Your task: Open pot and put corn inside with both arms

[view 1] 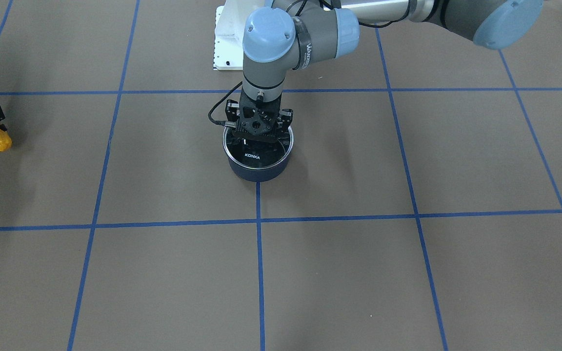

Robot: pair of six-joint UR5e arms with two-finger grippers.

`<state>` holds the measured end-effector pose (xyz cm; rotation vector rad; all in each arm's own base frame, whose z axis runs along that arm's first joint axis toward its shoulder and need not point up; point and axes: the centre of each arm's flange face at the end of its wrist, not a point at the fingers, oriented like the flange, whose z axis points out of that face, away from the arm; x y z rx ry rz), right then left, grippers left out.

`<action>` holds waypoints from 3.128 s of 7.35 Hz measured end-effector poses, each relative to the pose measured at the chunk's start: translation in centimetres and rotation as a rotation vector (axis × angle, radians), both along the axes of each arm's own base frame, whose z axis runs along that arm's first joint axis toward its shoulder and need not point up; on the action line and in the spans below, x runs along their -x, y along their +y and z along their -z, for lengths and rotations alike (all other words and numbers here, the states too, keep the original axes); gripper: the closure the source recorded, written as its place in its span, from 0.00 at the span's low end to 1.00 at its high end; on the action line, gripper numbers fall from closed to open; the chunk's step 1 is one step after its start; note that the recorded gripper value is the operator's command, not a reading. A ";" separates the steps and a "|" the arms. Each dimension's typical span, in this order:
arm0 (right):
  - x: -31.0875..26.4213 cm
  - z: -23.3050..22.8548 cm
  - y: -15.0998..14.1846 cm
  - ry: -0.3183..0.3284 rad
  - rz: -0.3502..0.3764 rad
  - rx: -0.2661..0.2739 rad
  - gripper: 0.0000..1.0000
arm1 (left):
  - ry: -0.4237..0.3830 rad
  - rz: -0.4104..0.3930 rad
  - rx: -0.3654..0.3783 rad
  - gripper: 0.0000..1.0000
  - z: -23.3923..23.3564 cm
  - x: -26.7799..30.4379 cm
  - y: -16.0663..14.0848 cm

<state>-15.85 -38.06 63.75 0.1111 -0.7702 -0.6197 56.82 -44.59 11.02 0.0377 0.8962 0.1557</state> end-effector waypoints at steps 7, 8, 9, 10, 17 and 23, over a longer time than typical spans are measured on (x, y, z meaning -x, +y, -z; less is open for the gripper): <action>4.7 13.5 -9.5 -0.064 -0.020 0.012 0.63 | 0.029 0.013 -0.006 0.37 -0.6 3.9 -1.1; 6.0 17.5 -11.4 -0.074 -0.016 0.013 0.63 | 0.030 0.015 -0.005 0.37 -1.2 5.1 -2.1; 7.6 21.8 -12.9 -0.087 -0.016 0.020 0.63 | 0.030 0.012 -0.012 0.37 -2.0 6.5 -3.1; 10.0 26.4 -13.8 -0.103 -0.022 0.038 0.63 | 0.027 0.008 -0.021 0.37 -3.2 8.1 -4.2; 31.2 46.8 -5.4 -0.129 -0.198 0.130 0.63 | -0.013 -0.083 -0.115 0.37 -15.5 21.7 -12.5; 38.9 49.8 -2.2 -0.191 -0.265 0.107 0.00 | -0.089 -0.143 -0.163 0.37 -26.1 29.4 -13.9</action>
